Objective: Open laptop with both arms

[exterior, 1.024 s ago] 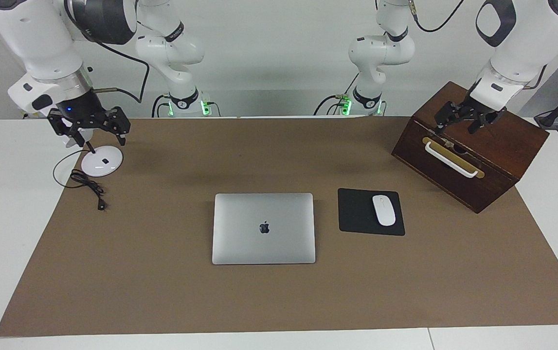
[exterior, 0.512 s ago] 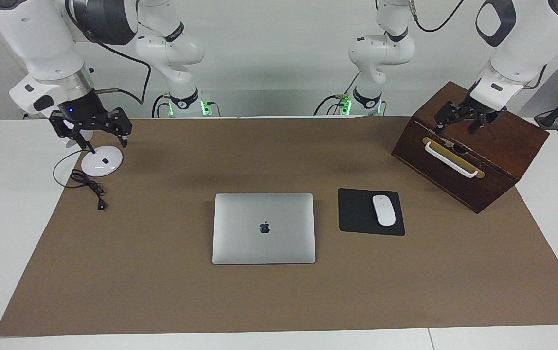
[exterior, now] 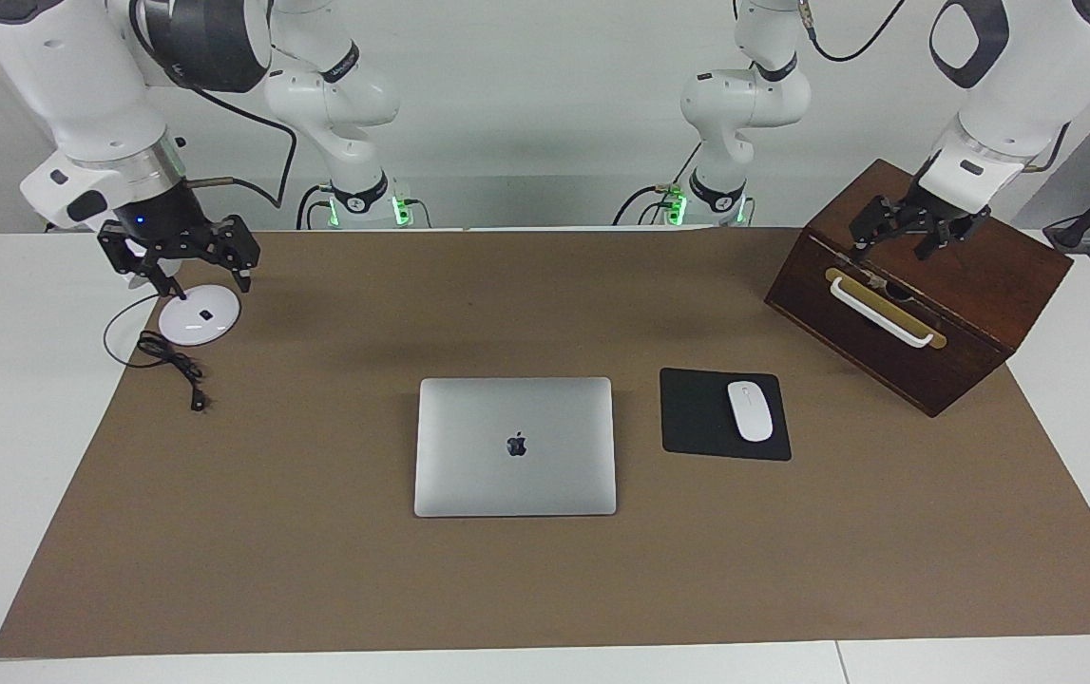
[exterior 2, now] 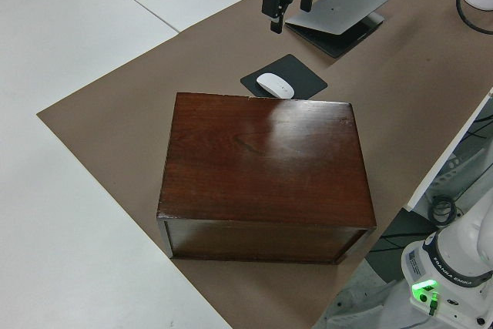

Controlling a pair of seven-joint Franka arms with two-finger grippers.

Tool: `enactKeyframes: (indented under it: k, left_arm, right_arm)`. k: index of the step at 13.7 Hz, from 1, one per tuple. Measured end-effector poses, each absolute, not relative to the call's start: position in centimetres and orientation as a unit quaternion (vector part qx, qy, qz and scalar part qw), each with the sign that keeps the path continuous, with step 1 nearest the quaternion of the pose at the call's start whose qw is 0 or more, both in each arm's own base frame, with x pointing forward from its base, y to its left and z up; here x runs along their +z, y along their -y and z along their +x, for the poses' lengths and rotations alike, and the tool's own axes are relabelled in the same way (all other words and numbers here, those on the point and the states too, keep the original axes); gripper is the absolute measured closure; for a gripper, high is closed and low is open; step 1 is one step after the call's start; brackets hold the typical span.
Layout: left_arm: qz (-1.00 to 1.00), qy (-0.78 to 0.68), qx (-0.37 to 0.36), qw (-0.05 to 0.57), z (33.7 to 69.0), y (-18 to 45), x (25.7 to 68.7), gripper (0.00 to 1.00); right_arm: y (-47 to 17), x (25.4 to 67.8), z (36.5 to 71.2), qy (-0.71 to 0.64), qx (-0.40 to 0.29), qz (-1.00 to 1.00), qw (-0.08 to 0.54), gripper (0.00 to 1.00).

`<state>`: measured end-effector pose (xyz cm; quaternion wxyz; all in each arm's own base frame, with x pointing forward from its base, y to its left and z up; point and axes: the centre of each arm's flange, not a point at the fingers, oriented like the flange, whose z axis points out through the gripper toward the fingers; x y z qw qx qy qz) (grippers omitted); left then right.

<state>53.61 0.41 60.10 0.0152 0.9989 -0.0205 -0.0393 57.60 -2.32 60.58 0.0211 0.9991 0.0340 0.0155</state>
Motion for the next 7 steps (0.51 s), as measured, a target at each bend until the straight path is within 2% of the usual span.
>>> enactKeyframes:
  k: [7]
  left_arm:
    - [0.999, 0.022, -0.04, 0.015, 53.59, 0.03, 59.94, 0.0]
  right_arm:
    - [2.27, 59.48, 58.24, -0.035, 0.009, 0.999, 0.021, 0.0]
